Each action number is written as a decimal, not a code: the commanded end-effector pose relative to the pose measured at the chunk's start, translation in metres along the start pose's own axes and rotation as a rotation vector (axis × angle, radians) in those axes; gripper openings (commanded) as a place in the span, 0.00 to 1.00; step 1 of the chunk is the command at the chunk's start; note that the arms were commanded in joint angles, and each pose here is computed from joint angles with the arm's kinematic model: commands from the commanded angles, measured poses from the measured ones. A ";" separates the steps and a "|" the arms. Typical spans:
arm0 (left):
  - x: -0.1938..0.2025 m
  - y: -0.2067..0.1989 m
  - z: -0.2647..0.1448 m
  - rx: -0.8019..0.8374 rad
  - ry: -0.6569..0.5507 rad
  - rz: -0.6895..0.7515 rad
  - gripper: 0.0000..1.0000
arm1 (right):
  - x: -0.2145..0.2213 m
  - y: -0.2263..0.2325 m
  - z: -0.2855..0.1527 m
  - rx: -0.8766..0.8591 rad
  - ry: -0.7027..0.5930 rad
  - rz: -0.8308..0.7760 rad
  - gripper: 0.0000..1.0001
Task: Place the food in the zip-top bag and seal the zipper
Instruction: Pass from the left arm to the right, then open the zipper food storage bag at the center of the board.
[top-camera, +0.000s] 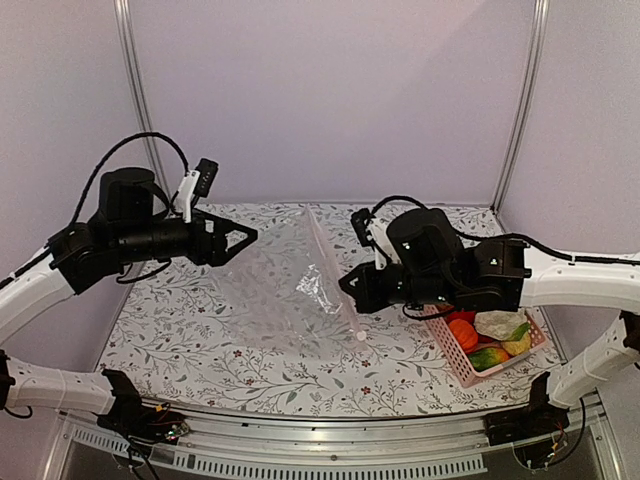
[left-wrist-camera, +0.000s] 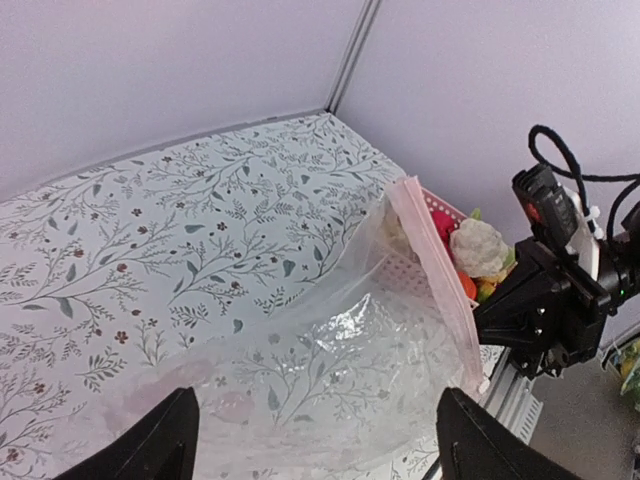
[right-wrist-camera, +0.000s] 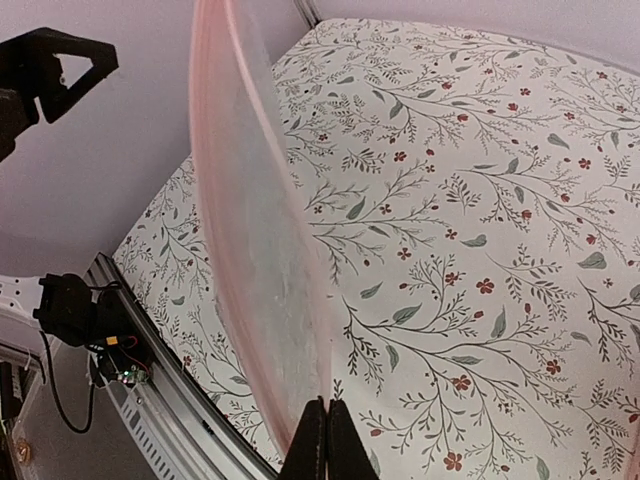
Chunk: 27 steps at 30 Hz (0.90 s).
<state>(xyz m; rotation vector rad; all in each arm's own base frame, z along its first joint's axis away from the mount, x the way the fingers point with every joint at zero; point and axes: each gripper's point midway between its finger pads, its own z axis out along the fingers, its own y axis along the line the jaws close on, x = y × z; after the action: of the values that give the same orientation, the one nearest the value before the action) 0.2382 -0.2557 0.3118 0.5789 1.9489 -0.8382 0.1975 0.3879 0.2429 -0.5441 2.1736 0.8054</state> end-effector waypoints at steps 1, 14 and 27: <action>-0.015 0.021 -0.016 -0.157 -0.116 -0.131 0.82 | -0.009 -0.017 -0.009 0.063 -0.070 0.079 0.00; 0.042 -0.046 0.047 0.038 -0.025 -0.371 0.83 | 0.001 -0.010 0.004 0.021 -0.039 0.102 0.00; 0.048 -0.086 0.083 0.117 0.028 -0.343 0.54 | 0.002 0.006 0.016 -0.016 -0.018 0.075 0.00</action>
<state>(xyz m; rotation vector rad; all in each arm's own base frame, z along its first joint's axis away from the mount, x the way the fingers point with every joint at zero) 0.2036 -0.3590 0.2545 0.3216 2.1096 -1.1264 0.2025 0.3909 0.2257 -0.4416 2.2059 0.8251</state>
